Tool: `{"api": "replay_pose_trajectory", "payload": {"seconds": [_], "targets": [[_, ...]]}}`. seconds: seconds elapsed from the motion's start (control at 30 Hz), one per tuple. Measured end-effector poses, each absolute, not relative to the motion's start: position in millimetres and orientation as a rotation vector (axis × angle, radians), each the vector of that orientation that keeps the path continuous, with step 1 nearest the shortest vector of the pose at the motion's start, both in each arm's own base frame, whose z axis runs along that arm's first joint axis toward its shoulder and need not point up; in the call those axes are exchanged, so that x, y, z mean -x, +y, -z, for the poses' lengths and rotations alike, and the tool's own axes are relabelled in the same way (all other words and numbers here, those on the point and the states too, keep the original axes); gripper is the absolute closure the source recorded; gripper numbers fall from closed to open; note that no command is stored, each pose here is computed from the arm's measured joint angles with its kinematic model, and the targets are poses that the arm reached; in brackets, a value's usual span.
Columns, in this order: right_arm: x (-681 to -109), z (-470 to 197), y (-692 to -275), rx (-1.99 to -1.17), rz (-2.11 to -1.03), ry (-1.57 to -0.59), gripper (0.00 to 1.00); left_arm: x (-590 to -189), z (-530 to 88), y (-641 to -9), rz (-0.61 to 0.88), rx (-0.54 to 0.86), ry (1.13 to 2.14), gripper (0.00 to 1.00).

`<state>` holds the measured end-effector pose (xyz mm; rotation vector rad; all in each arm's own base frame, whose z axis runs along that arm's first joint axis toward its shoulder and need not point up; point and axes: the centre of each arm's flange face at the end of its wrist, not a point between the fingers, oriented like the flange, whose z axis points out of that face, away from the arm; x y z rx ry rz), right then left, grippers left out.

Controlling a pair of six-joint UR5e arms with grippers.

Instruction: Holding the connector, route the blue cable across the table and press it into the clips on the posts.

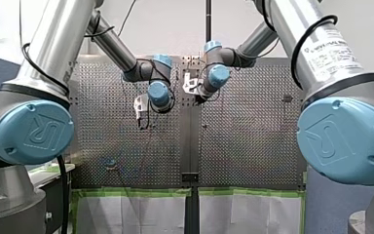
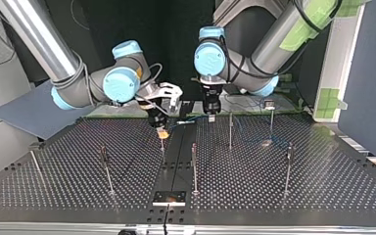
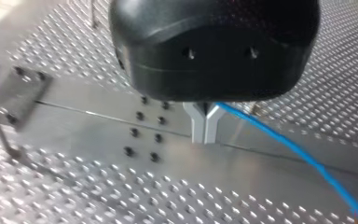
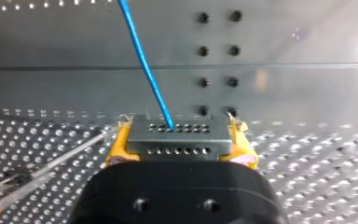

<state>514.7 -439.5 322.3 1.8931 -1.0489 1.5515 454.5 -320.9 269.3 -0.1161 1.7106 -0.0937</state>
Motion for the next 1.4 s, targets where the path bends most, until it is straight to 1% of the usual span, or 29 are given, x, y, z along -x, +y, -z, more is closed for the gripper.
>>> {"api": "replay_pose_trajectory", "payload": {"seconds": [0.3, 0.7, 0.83, 0.97, 1.07, 1.27, 1.4], "targets": [[-504, -378, -421, -1.878, -1.617, -0.975, 1.00, -442, -311, -321, 0.122, 0.118, 1.647, 1.00], [-487, -443, -400, -1.811, -1.697, -0.917, 1.00, -428, -366, -311, 0.147, 0.129, 1.556, 1.00], [-480, -462, -394, -1.782, -1.721, -0.901, 1.00, -426, -392, -308, 0.165, 0.145, 1.506, 1.00], [-478, -463, -395, -1.778, -1.722, -0.901, 1.00, -425, -419, -305, 0.191, 0.151, 1.457, 1.00], [-480, -455, -400, -1.793, -1.716, -0.905, 1.00, -427, -431, -304, 0.202, 0.146, 1.443, 1.00], [-483, -442, -406, -1.819, -1.711, -0.907, 1.00, -437, -428, -308, 0.211, 0.134, 1.454, 1.00], [-482, -441, -410, -1.825, -1.722, -0.904, 1.00, -444, -412, -311, 0.203, 0.125, 1.485, 1.00]]}}
